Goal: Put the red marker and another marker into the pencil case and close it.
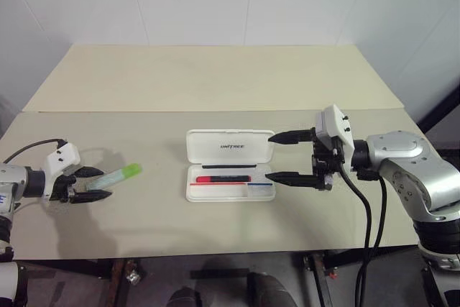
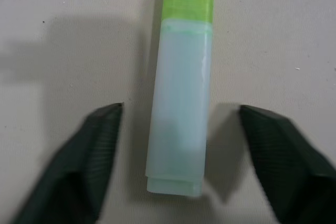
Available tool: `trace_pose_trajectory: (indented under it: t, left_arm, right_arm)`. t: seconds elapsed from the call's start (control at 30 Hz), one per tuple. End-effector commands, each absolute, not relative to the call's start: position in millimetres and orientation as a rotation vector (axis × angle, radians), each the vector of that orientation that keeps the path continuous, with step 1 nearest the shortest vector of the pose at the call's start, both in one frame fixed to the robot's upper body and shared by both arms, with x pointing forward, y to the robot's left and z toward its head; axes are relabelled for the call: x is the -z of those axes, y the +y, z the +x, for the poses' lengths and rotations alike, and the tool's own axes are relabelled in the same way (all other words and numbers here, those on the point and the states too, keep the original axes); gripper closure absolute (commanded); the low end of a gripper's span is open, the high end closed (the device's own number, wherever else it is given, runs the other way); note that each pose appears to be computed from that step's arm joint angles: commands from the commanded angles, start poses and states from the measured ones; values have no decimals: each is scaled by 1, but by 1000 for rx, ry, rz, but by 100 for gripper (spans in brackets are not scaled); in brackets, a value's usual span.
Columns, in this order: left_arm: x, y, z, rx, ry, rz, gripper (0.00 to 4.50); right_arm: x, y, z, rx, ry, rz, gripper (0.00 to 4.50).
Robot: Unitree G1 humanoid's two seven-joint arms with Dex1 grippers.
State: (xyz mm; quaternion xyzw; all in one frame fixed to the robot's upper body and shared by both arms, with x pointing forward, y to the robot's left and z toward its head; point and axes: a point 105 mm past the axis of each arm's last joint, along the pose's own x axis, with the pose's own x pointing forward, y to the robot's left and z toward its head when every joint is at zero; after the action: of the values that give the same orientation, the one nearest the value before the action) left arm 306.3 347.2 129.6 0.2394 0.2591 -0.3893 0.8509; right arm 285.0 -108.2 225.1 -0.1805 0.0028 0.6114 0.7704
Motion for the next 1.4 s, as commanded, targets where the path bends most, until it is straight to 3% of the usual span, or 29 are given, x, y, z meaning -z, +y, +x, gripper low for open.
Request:
trace_pose_trajectory:
  t: [0.03, 0.17, 0.5, 0.73, 0.93, 1.4]
  left_arm:
    - [-128, 349, 305, 811, 560, 518, 218]
    - [-128, 351, 304, 805, 558, 514, 344]
    - [-135, 349, 302, 800, 506, 570, 344]
    - [-184, 326, 295, 883, 326, 671, 344]
    - [-196, 275, 288, 1045, 302, 713, 344]
    - [-180, 180, 296, 1265, 319, 691, 344]
  right_arm:
    - [-241, -111, 281, -1309, -54, -416, 0]
    - [-241, -110, 281, -1312, -56, -415, 0]
    - [-238, -111, 282, -1316, -49, -422, 0]
    - [-228, -119, 288, -1309, -22, -437, 0]
    - [-212, -136, 296, -1272, 19, -455, 0]
    - [-201, -146, 291, -1206, 46, -442, 0]
